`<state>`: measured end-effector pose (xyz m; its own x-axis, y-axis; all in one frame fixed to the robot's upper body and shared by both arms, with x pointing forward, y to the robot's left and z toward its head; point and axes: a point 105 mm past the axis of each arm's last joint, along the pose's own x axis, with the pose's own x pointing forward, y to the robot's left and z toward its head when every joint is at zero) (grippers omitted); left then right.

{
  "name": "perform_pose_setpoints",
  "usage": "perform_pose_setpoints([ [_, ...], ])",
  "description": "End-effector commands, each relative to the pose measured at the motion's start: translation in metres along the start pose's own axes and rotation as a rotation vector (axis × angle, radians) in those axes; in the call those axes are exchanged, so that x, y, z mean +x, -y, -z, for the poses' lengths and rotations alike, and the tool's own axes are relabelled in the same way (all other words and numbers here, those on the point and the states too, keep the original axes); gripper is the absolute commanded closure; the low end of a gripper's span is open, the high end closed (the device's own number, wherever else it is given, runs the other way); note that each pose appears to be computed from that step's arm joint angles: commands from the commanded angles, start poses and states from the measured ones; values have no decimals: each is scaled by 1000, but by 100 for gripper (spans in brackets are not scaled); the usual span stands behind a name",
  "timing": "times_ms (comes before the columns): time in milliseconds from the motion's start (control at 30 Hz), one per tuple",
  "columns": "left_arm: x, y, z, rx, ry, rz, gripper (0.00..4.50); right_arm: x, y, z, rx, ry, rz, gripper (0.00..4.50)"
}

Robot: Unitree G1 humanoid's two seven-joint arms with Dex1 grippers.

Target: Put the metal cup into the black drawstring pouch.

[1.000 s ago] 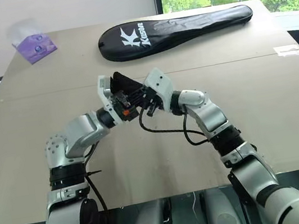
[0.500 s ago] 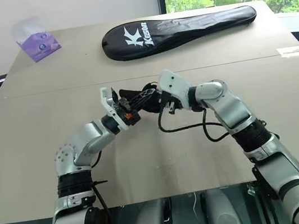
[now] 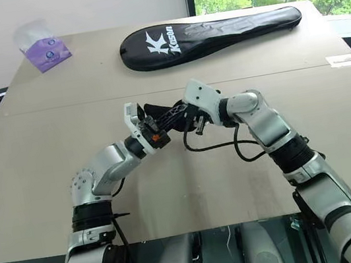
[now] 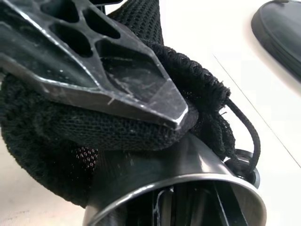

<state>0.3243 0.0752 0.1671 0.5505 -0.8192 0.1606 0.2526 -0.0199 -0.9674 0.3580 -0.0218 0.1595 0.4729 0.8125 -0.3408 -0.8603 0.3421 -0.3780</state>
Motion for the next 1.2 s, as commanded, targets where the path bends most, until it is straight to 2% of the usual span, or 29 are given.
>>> perform_pose_setpoints([
  [33, 0, 13, 4, 1, -2, 72, 450, -8, 6, -19, -88, 16, -16, 448],
  [267, 6, 19, 3, -20, 18, 117, 450, -41, 7, -13, -163, -74, -86, 448],
  [567, 7, 17, 1, -5, 0, 96, 450, -76, 12, 2, 37, -71, -5, 448],
  [667, 9, 16, 0, 13, -17, 81, 450, -85, 12, 9, 102, -65, 51, 368],
  [767, 10, 16, -1, 22, -29, 74, 450, -97, 12, 14, 230, -28, 135, 223],
  [967, 9, 17, -4, 43, -55, 59, 450, -121, -10, 9, 385, 52, 141, 223],
  [1200, 10, 18, -6, 60, -77, 46, 450, -89, -27, -20, 419, 158, 119, 223],
])
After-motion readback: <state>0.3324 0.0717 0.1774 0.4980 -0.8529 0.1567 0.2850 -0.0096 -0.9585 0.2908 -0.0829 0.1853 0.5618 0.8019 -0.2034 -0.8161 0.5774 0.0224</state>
